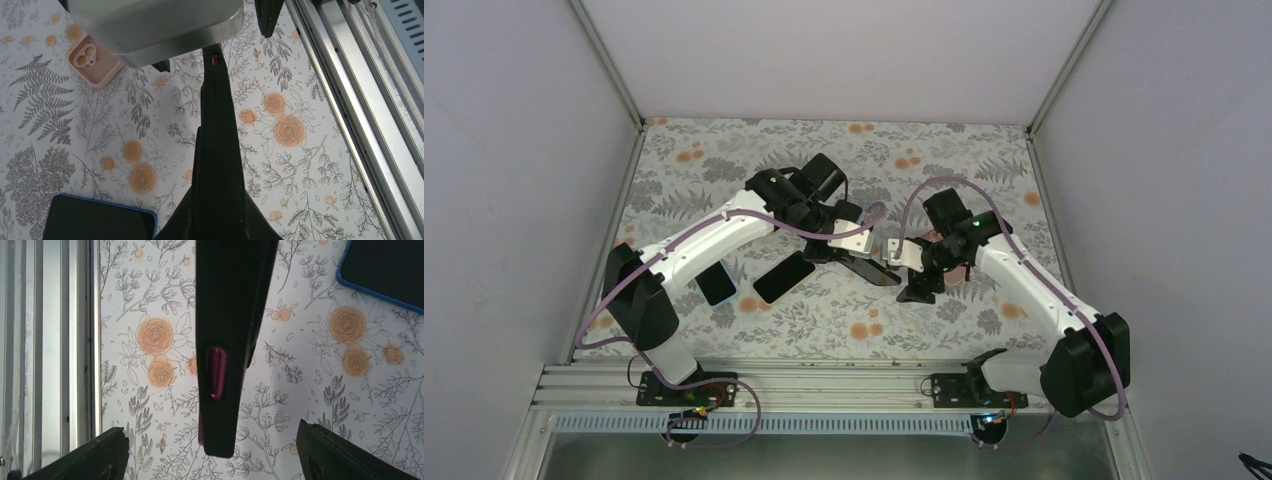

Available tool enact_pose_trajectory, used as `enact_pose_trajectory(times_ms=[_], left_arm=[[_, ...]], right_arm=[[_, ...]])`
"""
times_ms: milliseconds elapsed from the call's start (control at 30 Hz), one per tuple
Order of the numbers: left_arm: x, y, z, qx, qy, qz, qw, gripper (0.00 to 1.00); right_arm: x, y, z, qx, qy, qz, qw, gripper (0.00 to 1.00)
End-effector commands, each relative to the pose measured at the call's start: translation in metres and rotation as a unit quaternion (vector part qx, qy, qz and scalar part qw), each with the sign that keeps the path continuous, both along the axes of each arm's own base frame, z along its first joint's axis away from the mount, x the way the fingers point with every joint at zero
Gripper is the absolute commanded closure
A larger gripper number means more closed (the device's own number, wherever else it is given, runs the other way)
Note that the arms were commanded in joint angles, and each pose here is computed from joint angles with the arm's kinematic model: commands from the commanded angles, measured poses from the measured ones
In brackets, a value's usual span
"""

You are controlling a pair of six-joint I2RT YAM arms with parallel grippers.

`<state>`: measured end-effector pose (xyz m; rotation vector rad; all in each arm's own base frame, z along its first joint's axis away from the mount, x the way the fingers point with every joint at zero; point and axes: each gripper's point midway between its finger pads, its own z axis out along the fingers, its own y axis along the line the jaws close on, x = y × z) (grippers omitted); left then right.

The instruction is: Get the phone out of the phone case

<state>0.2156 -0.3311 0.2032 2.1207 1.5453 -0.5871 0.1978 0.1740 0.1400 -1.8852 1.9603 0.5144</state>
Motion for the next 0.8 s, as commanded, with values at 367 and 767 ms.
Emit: enact_pose_trajectory(times_ms=[367, 767], left_arm=[[0.0, -0.007, 0.017, -0.036, -0.019, -0.012, 0.999, 0.98], [-0.002, -0.004, 0.018, -0.036, -0.024, -0.009, 0.999, 0.98]], right_arm=[[0.015, 0.003, 0.012, 0.004, -0.037, -0.032, 0.999, 0.17], [0.038, -0.001, 0.01, -0.006, -0.066, -0.055, 0.996, 0.21]])
